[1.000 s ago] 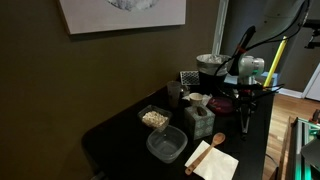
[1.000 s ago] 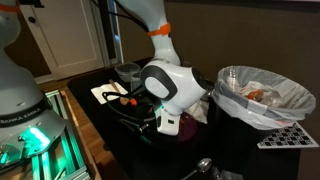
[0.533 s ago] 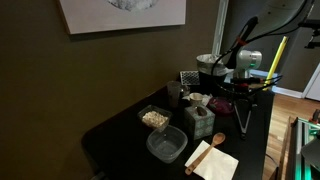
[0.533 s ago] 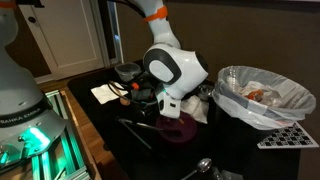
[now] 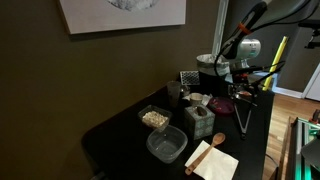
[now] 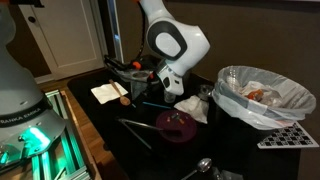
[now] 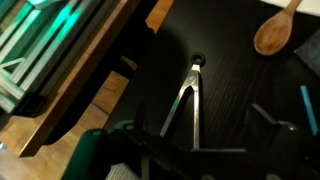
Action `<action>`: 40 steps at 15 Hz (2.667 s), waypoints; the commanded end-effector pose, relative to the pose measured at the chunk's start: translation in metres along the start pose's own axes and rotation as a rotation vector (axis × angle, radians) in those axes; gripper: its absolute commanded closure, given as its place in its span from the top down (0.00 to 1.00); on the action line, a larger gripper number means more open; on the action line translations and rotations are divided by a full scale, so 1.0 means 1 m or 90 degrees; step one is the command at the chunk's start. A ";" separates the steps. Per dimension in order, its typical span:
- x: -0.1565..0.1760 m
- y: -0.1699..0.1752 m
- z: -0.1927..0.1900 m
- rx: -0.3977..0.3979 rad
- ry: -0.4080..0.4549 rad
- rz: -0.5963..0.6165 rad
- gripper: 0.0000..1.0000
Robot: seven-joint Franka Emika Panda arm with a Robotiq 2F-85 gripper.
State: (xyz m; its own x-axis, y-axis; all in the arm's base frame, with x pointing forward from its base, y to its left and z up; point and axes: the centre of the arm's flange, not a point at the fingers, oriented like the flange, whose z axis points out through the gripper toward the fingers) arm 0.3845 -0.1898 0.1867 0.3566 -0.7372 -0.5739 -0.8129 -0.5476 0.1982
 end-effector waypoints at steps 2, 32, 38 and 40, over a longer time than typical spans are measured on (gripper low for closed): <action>-0.090 0.009 -0.078 -0.107 0.075 -0.114 1.00; -0.192 0.011 -0.204 -0.152 0.361 -0.372 1.00; -0.192 0.011 -0.204 -0.152 0.361 -0.372 1.00; -0.192 0.011 -0.204 -0.152 0.361 -0.372 1.00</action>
State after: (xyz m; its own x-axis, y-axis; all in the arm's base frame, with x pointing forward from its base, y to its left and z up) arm 0.4010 -0.1353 0.4615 0.9178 -0.3619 -0.1634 -0.3301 -0.9240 0.1929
